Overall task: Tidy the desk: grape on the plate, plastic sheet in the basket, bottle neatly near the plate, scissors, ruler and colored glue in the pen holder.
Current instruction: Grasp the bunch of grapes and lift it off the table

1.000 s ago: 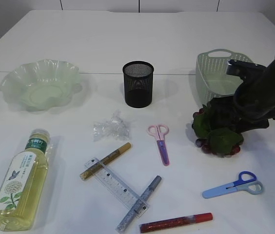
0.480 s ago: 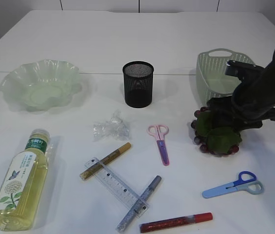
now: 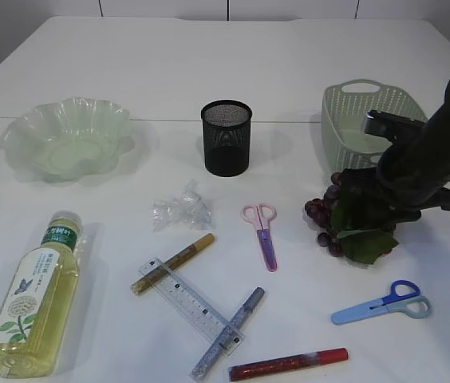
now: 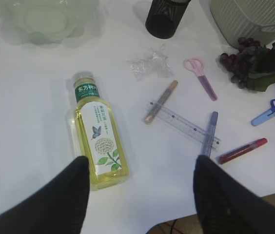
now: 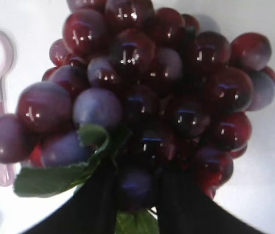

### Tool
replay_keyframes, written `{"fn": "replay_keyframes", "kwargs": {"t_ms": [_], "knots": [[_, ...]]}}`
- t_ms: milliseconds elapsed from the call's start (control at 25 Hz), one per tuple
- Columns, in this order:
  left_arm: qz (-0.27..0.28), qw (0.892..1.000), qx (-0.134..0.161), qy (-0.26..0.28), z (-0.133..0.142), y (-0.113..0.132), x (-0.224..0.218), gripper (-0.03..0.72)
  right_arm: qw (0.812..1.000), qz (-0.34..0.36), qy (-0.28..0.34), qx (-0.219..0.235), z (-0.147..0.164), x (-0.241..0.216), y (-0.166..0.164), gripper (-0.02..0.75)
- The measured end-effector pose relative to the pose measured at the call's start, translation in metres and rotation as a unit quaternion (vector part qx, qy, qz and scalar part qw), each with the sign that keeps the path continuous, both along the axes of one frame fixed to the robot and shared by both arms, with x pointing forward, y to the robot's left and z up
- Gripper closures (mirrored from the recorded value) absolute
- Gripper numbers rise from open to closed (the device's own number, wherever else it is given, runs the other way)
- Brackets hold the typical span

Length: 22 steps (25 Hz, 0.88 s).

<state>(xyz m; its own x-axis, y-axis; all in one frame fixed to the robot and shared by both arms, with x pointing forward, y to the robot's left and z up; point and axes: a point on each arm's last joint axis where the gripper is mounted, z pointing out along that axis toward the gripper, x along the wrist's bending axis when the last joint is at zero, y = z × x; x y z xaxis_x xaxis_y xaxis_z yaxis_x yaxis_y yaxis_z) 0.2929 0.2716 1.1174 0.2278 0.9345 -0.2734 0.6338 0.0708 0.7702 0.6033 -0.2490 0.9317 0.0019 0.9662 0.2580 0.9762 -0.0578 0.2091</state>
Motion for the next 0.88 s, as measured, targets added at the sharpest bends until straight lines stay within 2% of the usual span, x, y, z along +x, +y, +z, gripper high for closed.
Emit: {"fn": "replay_keyframes", "kwargs": {"t_ms": [440, 760, 880], "knots": [[-0.006, 1.0, -0.004, 0.011, -0.001, -0.001, -0.002, 0.2, 0.998, 0.033, 0.06, 0.008, 0.001, -0.013, 0.003, 0.552], [-0.008, 1.0, -0.002, 0.02, -0.002, -0.001, -0.003, 0.2, 0.998, 0.059, 0.038, 0.008, 0.052, -0.033, 0.002, 0.561], [-0.009, 1.0, -0.002, 0.021, -0.003, -0.001, -0.003, 0.2, 0.997, 0.066, 0.042, 0.01, 0.062, -0.04, 0.002, 0.561]]}}
